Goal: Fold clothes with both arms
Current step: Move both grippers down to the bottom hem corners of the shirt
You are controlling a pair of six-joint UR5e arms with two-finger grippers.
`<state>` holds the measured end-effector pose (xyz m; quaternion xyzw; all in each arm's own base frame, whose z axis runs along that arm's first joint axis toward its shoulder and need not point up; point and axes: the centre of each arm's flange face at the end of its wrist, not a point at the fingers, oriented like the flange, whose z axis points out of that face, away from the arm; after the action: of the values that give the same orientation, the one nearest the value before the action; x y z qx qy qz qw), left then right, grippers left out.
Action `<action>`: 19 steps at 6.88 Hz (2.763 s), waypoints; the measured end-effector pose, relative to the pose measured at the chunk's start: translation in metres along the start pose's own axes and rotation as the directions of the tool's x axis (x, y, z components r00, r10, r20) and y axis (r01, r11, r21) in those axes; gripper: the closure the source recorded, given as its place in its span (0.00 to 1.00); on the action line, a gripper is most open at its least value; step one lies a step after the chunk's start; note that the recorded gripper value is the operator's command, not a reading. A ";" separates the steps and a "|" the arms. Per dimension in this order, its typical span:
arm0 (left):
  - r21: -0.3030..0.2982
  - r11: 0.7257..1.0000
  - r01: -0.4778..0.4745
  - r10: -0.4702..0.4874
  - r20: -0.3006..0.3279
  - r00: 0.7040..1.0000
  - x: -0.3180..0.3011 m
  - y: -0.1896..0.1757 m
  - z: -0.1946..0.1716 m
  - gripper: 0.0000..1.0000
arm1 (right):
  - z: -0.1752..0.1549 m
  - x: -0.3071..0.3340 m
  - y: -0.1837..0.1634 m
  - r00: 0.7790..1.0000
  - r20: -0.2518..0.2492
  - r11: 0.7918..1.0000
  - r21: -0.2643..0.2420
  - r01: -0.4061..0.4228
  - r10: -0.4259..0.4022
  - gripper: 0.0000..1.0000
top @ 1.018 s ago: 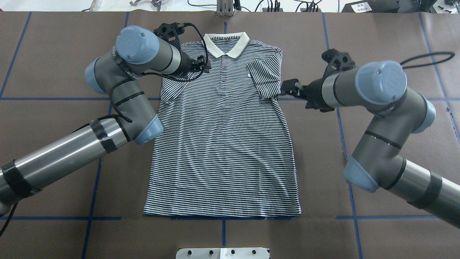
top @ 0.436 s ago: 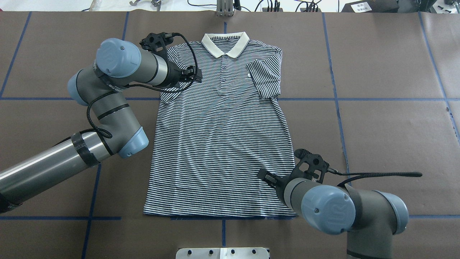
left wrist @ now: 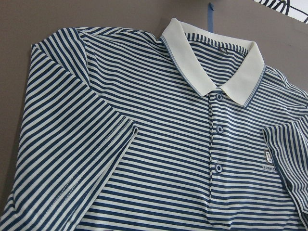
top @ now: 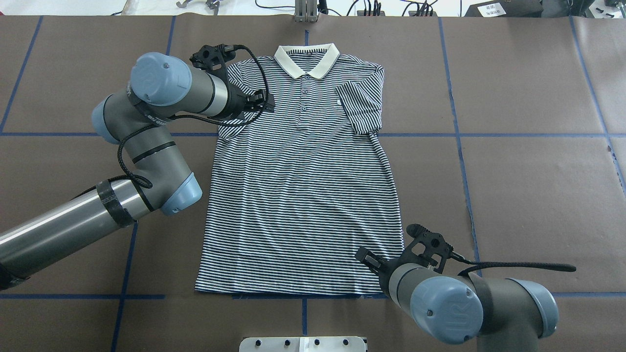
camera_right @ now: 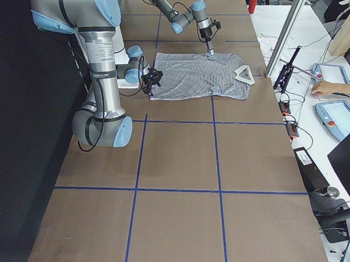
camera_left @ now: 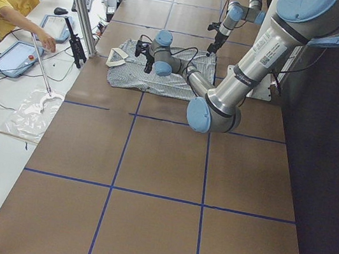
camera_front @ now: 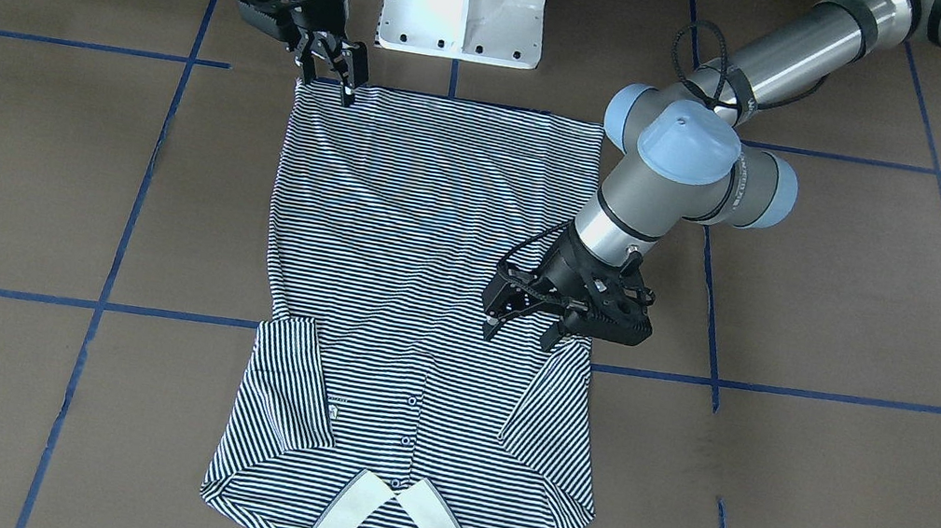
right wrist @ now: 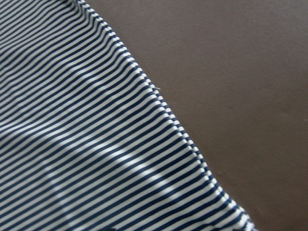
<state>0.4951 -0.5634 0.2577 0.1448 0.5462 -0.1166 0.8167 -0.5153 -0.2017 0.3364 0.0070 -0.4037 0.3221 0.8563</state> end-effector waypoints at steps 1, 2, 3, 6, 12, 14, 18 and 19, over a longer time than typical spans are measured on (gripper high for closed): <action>0.000 1.000 0.000 0.000 0.000 1.000 0.000 0.000 0.000 0.17 | 0.005 0.010 0.002 0.999 -0.038 1.000 0.018 0.012 -0.011 0.18; 0.000 1.000 0.000 0.000 0.000 1.000 0.000 0.000 0.000 0.17 | 0.006 0.014 0.005 0.998 -0.060 0.999 0.026 0.021 -0.019 0.22; 0.001 1.000 0.000 0.000 -0.001 1.000 -0.001 0.000 0.001 0.17 | 0.007 0.017 0.007 0.997 -0.071 0.999 0.028 0.027 -0.025 0.57; 0.002 1.000 -0.001 0.001 0.002 1.000 -0.005 0.000 0.003 0.17 | 0.006 0.018 0.009 0.997 -0.071 1.000 0.030 -0.006 0.008 1.00; -0.009 0.999 0.040 -0.041 -0.019 0.999 -0.005 0.023 -0.009 0.18 | -0.025 0.008 0.005 0.999 -0.022 0.999 0.000 -0.033 0.033 1.00; -0.024 0.995 0.097 -0.097 0.015 0.995 -0.018 0.115 -0.049 0.18 | -0.037 0.019 -0.002 0.999 -0.021 0.999 -0.008 -0.031 0.031 1.00; -0.159 0.967 0.199 -0.163 0.218 0.962 -0.079 0.272 -0.105 0.26 | -0.038 0.034 0.000 0.999 -0.040 1.000 -0.010 -0.013 0.013 1.00; -0.167 0.964 0.209 -0.162 0.259 0.952 -0.083 0.299 -0.102 0.31 | -0.038 0.035 0.000 0.999 -0.040 1.000 -0.010 -0.013 0.013 1.00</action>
<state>0.4807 -0.2457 0.3303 -0.0022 0.4620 -0.1568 0.8729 -0.4728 -0.1723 0.3348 -0.0066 -0.3883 0.3256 0.8621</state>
